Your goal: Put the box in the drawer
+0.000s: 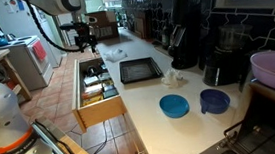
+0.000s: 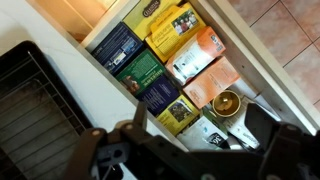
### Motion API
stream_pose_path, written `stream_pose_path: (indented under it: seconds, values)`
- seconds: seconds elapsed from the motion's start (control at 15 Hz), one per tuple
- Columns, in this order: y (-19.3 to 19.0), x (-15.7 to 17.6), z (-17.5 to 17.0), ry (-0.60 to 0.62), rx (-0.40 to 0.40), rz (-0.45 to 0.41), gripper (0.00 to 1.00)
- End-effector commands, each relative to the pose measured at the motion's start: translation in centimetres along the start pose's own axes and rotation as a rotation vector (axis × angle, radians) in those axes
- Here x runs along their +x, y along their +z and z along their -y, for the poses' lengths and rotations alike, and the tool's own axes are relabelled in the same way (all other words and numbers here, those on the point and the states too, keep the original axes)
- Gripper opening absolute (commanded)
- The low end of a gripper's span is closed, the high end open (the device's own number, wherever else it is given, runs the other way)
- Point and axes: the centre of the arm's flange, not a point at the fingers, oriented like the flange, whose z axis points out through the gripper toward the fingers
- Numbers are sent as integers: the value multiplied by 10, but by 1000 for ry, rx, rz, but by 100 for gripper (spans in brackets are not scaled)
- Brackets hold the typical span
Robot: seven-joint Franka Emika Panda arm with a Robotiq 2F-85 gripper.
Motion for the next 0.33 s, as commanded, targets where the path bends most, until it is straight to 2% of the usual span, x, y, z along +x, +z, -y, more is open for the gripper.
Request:
stream_pose_path:
  seconds: [0.0, 0.27]
  values:
    - [-10, -9, 6, -36, -12, -21, 100]
    - [-23, -30, 18, -83, -32, -50, 100]
